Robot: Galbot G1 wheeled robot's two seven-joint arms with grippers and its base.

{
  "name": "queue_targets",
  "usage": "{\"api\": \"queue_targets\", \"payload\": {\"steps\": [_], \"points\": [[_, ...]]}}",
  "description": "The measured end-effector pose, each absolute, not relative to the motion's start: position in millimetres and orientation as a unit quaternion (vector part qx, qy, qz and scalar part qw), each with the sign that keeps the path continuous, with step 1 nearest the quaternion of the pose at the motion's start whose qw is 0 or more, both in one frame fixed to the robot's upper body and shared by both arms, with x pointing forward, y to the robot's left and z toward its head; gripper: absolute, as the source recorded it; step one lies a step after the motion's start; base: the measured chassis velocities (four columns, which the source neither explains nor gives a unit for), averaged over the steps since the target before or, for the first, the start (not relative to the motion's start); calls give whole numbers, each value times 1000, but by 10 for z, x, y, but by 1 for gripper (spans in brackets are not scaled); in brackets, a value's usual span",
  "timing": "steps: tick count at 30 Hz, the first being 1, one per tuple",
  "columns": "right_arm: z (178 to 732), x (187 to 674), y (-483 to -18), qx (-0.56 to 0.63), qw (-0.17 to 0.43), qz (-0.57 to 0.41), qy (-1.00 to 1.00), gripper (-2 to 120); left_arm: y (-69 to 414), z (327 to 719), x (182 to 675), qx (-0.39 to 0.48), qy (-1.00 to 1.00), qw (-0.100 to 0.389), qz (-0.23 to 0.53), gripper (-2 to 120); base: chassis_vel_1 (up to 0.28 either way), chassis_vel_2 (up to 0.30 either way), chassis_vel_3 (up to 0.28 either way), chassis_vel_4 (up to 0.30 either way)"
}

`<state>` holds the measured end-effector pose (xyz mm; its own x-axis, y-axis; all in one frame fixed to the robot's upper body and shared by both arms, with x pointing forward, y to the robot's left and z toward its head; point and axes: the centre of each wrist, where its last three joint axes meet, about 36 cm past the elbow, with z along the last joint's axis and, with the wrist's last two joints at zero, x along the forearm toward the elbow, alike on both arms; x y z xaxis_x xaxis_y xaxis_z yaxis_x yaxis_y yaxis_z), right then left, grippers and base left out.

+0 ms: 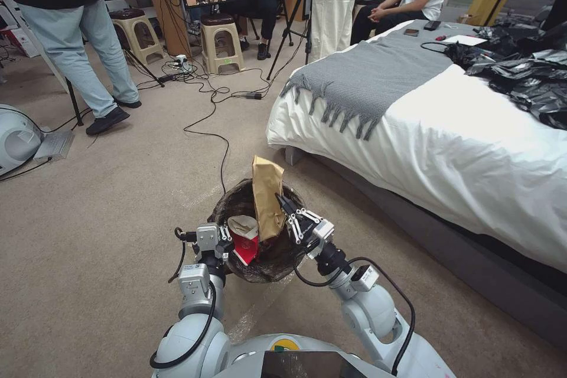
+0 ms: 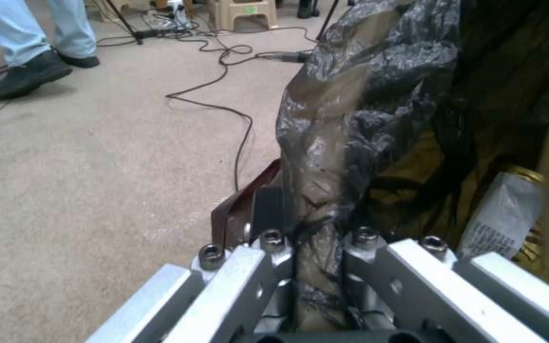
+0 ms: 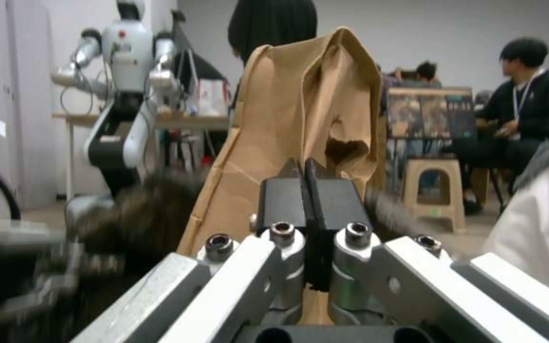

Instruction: Pick up the trash bin, then pick up the garbage from the floor and place it into the trash bin.

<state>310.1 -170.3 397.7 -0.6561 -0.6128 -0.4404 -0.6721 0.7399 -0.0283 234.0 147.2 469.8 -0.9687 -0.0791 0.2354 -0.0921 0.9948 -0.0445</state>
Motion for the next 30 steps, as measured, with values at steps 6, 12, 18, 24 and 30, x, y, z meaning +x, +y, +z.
{"api": "queue_targets", "payload": {"steps": [6,12,18,24,30], "points": [[3541,3080,-1668,-353,168,57,919,0,1472,4698,2340,43,-992,117,28,2,0,0,0,0],[3400,2967,-1663,-367,153,44,916,6,1472,4697,2340,43,-992,118,28,2,0,0,0,0],[3426,2933,-1721,-373,155,35,914,28,1472,4698,2340,43,-992,117,28,2,0,0,0,0],[3501,2927,-1757,-375,165,30,912,51,1472,4697,2340,43,-992,118,28,2,0,0,0,0],[3654,2968,-1850,-373,192,16,908,72,1472,4698,2340,43,-992,117,28,2,0,0,0,0]]}}
